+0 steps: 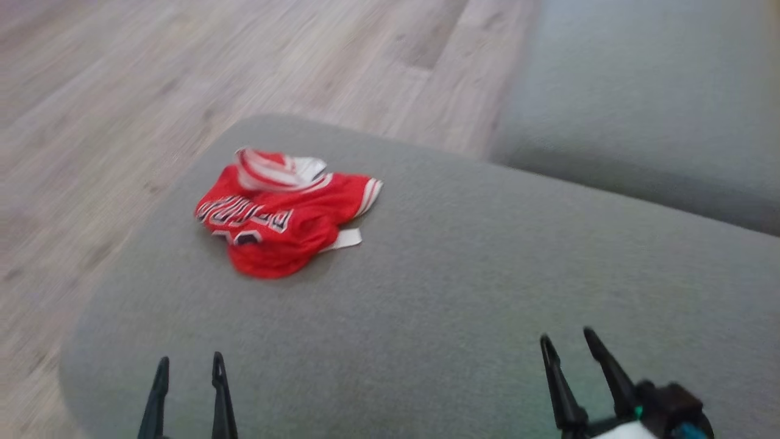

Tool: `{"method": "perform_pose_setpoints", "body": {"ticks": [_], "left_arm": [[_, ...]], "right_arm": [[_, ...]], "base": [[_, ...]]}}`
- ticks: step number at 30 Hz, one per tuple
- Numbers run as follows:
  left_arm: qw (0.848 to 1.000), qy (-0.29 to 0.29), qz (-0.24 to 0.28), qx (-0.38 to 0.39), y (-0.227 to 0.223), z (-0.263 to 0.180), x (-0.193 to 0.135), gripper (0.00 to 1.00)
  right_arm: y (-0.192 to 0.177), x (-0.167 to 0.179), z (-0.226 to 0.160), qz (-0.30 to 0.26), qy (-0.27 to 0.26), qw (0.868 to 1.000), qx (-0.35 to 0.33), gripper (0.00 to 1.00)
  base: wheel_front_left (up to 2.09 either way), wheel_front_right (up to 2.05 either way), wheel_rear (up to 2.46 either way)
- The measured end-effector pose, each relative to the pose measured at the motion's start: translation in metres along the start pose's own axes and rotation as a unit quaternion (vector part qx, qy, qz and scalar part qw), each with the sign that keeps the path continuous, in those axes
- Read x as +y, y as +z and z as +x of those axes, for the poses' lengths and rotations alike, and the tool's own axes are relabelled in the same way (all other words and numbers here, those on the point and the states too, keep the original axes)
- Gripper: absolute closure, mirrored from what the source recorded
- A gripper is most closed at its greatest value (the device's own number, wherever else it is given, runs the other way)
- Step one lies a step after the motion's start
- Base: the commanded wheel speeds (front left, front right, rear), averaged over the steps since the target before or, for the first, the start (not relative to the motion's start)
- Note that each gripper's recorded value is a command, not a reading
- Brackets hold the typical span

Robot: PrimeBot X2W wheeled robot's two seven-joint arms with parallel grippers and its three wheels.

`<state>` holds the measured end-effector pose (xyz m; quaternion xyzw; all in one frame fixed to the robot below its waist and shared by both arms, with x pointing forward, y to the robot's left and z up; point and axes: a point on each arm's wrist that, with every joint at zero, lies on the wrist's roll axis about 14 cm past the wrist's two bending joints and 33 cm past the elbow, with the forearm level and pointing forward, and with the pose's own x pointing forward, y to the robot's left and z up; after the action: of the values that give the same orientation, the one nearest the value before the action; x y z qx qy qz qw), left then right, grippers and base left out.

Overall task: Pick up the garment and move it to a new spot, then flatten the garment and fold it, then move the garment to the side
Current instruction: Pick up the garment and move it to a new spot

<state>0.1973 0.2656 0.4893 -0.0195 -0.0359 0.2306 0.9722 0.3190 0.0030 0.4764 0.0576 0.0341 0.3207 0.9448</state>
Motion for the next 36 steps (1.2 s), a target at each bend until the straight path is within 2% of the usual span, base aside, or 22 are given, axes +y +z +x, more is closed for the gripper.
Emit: {"method": "perform_pose_setpoints", "body": {"ticks": [8,12,14,19,26,29,32,36], "left_arm": [[0.999,0.043,0.034,-0.003,0.008,0.006,0.023,0.0],[0.993,0.039,0.093,-0.067,0.048,0.03,0.034,0.0],[0.988,0.035,0.107,-0.104,0.073,0.046,0.034,0.0],[0.984,0.028,0.107,-0.14,0.105,0.104,0.029,0.0],[0.985,-0.019,0.132,-0.109,0.112,0.222,-0.011,0.0],[0.988,-0.029,0.136,-0.061,0.1,0.274,-0.03,0.0],[0.99,-0.031,0.132,0.04,0.056,0.312,-0.044,0.0],[0.974,-0.012,0.11,0.197,-0.024,0.329,-0.044,0.0]], "right_arm": [[-0.012,0.003,0.022,-0.001,0.032,0.999,0.023,0.0],[-0.02,-0.004,0.019,-0.006,0.031,0.999,0.037,0.0],[-0.029,-0.012,0.013,-0.01,0.022,0.998,0.051,0.0],[-0.041,-0.024,0.019,-0.032,0.044,0.996,0.072,0.0],[-0.049,-0.063,0.055,-0.048,0.047,0.996,0.066,0.0],[-0.058,-0.083,0.062,-0.053,0.042,0.995,0.071,0.0],[-0.066,-0.101,0.068,-0.056,0.035,0.995,0.074,0.0],[-0.077,-0.117,0.068,-0.053,0.025,0.995,0.081,0.0]], "base": [[0.0,0.0,0.0],[0.0,0.0,0.0],[0.0,0.0,0.0],[0.0,0.0,0.0],[0.0,0.0,0.0],[0.0,0.0,0.0],[0.0,0.0,0.0],[0.0,0.0,0.0]]}}
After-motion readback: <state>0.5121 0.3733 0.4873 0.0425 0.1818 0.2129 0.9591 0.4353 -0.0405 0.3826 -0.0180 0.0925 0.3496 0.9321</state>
